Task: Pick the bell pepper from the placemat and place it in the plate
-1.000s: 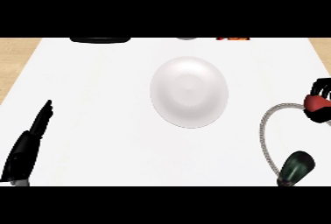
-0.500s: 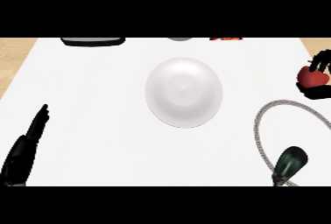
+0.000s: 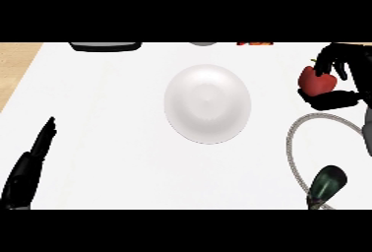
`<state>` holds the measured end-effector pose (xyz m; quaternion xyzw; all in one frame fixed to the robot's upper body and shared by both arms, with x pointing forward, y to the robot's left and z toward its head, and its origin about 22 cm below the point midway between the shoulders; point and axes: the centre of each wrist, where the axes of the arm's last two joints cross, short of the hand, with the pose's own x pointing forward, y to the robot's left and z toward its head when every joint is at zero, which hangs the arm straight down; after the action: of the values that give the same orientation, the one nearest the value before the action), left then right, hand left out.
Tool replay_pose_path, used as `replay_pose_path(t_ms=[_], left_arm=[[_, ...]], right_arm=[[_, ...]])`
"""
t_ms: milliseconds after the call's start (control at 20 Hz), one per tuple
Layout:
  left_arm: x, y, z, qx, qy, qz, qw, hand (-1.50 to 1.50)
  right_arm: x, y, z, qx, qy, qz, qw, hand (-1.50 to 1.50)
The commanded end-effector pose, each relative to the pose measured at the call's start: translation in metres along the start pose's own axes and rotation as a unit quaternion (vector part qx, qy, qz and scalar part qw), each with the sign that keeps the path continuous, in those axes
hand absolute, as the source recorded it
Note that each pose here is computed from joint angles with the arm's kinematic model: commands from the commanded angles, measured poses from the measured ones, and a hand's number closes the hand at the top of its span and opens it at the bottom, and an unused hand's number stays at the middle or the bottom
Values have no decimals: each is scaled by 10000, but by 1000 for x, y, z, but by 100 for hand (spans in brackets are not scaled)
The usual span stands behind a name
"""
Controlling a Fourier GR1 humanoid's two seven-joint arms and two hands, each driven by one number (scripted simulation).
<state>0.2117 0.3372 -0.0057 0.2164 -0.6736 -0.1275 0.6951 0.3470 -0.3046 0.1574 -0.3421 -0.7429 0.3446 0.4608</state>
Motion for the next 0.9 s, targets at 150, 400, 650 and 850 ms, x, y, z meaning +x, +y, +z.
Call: replay_pose_path(t_ms=[150, 400, 650, 850], left_arm=[[12, -2, -4, -52, -113, -70, 9999, 0], [1, -21, 2, -55, -118, 36, 9999, 0], [3, -5, -2, -40, -149, -29, 9999, 0], [14, -3, -22, -49, -140, -28, 9999, 0]], right_arm=[[84, 34, -41, 238, 4, -311, 9992, 150], [113, 60, -64, 627, 213, -489, 9966, 150], [105, 116, -70, 1241, 428, -322, 9908, 150], [120, 150, -79, 1429, 421, -284, 9884, 150]])
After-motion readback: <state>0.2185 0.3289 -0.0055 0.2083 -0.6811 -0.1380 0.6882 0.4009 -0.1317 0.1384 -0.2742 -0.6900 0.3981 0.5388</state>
